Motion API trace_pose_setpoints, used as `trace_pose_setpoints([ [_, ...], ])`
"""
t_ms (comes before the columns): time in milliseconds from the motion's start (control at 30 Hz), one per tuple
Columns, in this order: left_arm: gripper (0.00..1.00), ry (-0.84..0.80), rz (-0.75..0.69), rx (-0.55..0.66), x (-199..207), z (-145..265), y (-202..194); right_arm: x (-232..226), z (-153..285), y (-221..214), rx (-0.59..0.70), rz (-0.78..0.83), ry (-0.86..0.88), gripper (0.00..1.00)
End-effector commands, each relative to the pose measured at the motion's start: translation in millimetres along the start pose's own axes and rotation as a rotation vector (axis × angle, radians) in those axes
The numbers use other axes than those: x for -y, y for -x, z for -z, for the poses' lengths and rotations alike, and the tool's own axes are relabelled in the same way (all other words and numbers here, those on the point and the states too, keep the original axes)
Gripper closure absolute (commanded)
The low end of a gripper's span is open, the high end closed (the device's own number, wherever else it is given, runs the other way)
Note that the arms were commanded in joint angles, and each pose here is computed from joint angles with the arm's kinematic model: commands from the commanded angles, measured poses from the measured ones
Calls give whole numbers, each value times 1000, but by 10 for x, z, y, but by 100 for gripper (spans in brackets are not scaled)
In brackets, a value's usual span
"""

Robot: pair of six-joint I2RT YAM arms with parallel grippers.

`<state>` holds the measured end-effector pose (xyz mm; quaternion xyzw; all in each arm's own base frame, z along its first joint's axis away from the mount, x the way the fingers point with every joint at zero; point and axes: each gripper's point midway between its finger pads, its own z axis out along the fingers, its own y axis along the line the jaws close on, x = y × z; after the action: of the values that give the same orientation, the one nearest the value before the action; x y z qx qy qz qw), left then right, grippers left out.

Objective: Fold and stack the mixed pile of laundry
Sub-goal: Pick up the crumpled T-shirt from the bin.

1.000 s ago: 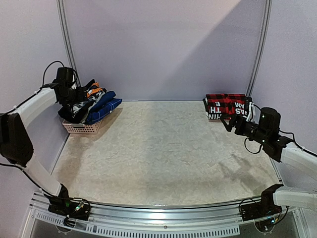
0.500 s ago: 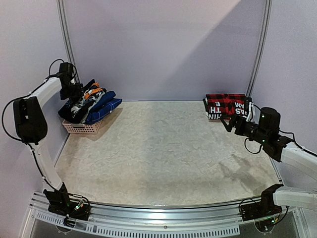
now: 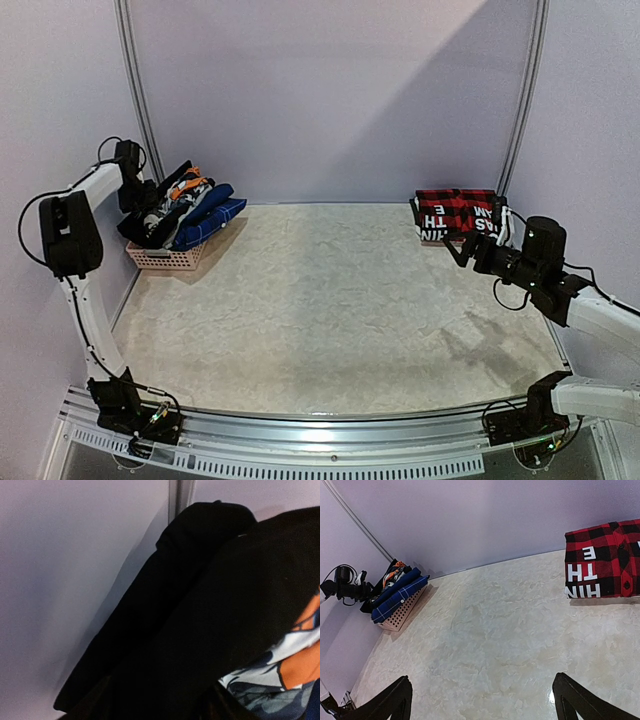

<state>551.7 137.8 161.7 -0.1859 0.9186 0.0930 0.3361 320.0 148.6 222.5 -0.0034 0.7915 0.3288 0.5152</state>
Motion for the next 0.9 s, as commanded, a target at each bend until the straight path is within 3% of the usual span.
trace_pose_setpoints([
  [0, 51, -28, 14, -1, 6, -62, 19, -77, -13, 43, -1, 0, 29, 1],
  [100, 73, -39, 14, 23, 23, -18, 87, -81, -19, 38, -3, -2, 33, 1],
  [167, 95, -29, 16, 42, 5, 44, 141, -83, -27, 29, -7, -3, 36, 1],
  [200, 100, -15, 19, 54, -19, 87, 173, -83, -30, 24, -9, -3, 37, 1],
  [867, 100, 16, 53, 248, -169, 1006, 792, -86, -70, -5, -26, -5, 45, 1],
])
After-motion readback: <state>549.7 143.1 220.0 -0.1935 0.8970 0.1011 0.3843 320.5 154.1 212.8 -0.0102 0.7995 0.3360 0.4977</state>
